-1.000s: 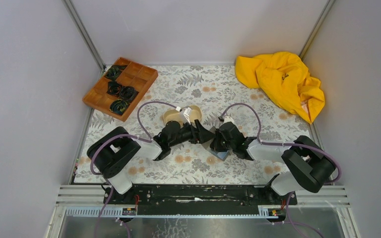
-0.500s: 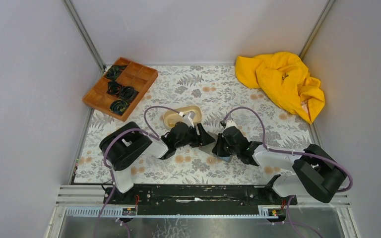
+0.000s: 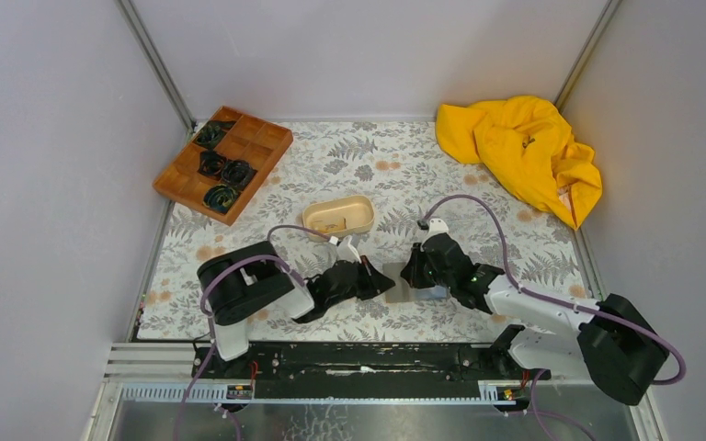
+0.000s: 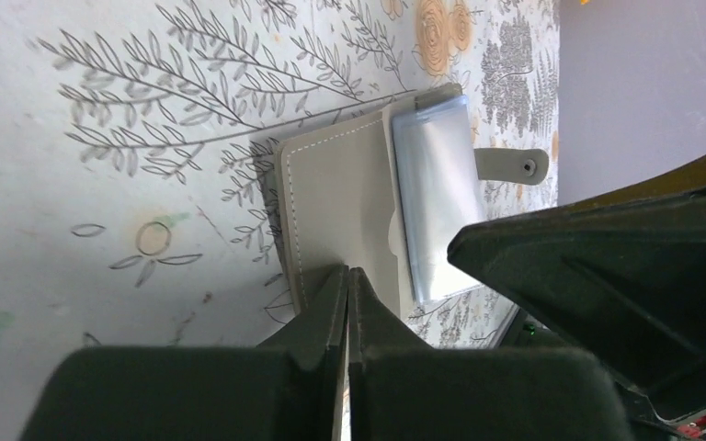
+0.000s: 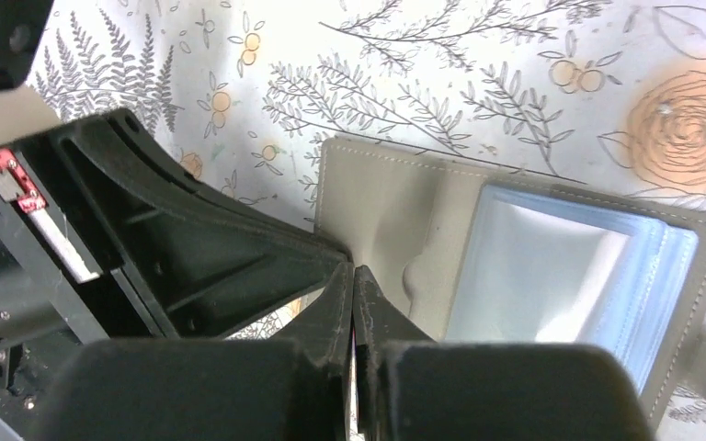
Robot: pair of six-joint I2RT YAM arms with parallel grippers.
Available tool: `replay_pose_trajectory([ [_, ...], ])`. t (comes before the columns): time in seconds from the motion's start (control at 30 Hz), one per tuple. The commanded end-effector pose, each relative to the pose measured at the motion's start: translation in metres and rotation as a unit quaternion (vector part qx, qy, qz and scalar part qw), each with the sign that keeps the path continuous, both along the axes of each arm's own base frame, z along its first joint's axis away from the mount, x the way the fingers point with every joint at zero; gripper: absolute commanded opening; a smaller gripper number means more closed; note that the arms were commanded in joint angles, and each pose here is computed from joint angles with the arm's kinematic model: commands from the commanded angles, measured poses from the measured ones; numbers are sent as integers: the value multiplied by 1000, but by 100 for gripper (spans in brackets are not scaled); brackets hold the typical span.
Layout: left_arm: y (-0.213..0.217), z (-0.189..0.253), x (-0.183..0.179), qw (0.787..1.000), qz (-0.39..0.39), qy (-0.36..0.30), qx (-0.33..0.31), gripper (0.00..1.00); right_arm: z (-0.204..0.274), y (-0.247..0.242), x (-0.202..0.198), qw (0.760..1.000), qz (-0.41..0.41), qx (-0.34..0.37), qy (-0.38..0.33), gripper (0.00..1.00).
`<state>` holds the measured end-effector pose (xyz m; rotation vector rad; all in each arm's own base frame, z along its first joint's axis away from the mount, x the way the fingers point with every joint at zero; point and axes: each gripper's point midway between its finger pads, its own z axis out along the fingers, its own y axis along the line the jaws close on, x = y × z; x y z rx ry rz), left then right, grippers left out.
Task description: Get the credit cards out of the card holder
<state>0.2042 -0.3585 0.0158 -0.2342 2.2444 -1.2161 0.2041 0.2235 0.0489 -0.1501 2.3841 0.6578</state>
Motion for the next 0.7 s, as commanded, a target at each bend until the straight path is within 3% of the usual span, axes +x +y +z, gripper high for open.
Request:
replay_pose_trajectory([
  [0.0,11,-37,-15,999,20,30,40,0,11,-17,10,999,-22,-39,-26,0],
  [0.1,8,-40,-18,998,17,31,42,0,18,-30,10,997,-43,-51,-34,3],
  [0.27,8,-37,-20,999,17,26,39,0,32,-63,14,991,-104,-68,-40,40],
  [0.37,11,-34,-20,999,20,23,39,0,32,-75,11,990,-118,-74,-32,56],
  [0.5,10,-36,-22,999,16,24,40,0,20,-81,4,989,-121,-79,-11,64],
  [0.67,8,-35,-26,999,12,25,39,0,3,-78,-5,992,-109,-69,8,65],
])
